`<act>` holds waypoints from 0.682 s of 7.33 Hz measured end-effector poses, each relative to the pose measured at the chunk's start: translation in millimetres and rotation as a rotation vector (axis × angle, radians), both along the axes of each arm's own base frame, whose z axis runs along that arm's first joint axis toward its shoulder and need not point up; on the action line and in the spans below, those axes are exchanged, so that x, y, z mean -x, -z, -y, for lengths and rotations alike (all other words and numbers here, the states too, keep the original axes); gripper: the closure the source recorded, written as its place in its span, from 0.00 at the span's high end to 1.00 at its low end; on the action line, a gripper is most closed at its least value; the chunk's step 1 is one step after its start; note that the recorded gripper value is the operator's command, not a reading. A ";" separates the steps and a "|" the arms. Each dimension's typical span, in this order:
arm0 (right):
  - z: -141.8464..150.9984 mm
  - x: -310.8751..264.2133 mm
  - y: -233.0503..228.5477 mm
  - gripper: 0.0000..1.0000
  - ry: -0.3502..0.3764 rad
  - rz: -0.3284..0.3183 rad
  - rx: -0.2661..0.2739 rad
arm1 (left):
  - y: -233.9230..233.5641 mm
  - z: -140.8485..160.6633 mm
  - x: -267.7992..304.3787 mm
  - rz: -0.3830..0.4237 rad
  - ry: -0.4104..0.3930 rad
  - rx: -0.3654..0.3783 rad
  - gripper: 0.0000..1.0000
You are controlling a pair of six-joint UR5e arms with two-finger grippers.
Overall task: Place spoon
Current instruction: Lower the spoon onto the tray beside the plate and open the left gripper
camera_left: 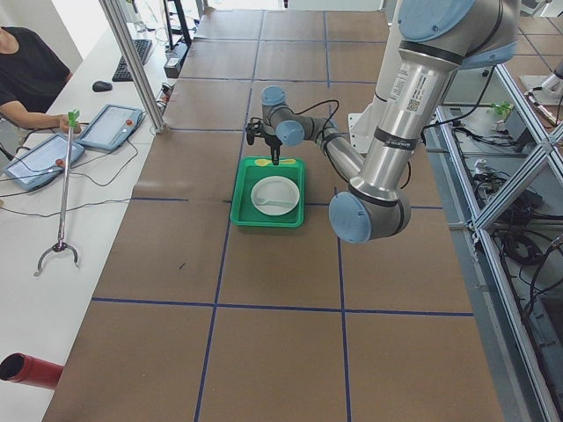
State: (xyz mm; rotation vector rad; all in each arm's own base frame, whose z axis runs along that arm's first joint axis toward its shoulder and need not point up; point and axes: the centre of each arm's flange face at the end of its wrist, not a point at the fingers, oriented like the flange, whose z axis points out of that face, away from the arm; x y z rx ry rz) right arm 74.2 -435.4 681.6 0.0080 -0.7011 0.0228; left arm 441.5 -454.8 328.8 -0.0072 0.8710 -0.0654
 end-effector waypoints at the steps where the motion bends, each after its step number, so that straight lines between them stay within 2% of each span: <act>1: 0.0 0.0 0.0 1.00 0.000 0.000 0.000 | -8.4 3.7 -9.6 -0.009 0.001 -0.001 0.02; 4: 0.0 0.0 0.0 1.00 0.000 0.000 -0.001 | -26.1 9.6 -19.6 -0.011 -0.004 -0.009 0.03; 5: 0.1 0.0 0.1 1.00 0.000 0.000 -0.001 | -29.7 10.6 -20.8 -0.009 -0.004 -0.010 0.34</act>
